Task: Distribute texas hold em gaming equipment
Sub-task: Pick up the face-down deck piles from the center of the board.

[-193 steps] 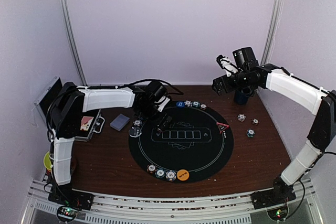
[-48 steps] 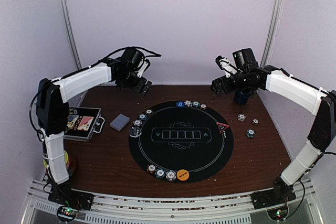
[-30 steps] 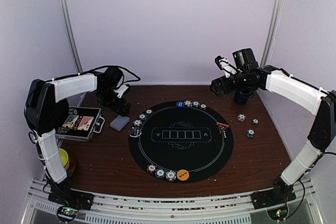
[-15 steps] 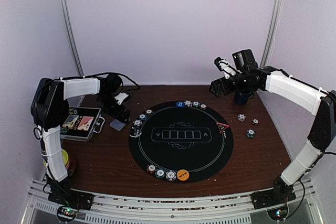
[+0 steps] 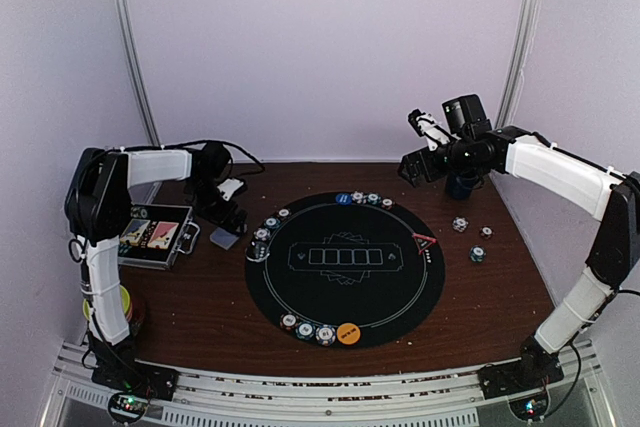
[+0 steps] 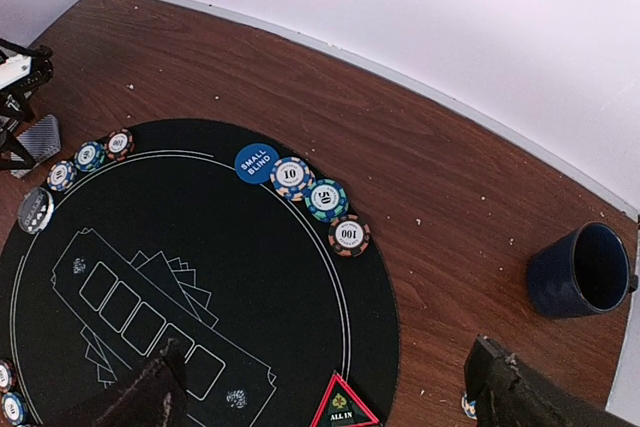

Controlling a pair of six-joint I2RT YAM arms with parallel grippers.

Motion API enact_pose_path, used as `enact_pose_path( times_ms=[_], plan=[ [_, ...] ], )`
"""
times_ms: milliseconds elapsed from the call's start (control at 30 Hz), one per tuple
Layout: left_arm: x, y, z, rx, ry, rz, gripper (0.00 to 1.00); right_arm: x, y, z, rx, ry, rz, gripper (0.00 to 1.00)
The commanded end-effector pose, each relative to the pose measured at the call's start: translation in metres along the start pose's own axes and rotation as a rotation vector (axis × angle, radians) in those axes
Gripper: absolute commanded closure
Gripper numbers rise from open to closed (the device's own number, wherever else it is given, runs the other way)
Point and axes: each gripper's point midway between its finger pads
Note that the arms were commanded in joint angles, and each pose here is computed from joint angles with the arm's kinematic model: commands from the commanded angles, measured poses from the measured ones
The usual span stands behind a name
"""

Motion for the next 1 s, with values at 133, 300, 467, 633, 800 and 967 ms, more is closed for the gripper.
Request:
enact_pose_path(
  times_ms=[133, 300, 467, 633, 800, 967],
  plan=[
    [0.002, 0.003, 0.01, 0.005, -0.022, 0.01, 0.02, 0.001, 0.005, -0.009, -0.028, 0.009, 0.01, 0.02],
    [0.004, -0.003, 0.018, 0.034, -0.017, 0.009, 0.02, 0.002, 0.006, -0.01, -0.029, 0.012, 0.009, 0.02],
    [0.006, -0.008, 0.022, 0.056, -0.011, 0.006, 0.02, 0.002, 0.006, -0.01, -0.031, 0.013, 0.009, 0.02],
    [0.008, -0.014, 0.025, 0.08, 0.005, 0.007, 0.03, 0.002, 0.006, -0.01, -0.031, 0.014, 0.009, 0.02],
    [0.007, -0.022, 0.029, 0.112, 0.005, 0.004, 0.09, 0.002, 0.006, -0.01, -0.031, 0.013, 0.011, 0.02],
    [0.003, -0.026, 0.029, 0.119, -0.011, 0.003, 0.19, 0.002, 0.005, -0.008, -0.027, 0.012, 0.01, 0.02]
  ],
)
Point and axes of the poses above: each gripper's point midway between its finger pads, its own z axis out along the fingers, its own x axis along the line the jaws close on, y = z × x, and after that the axes turned 10 degrees about z, right-handed
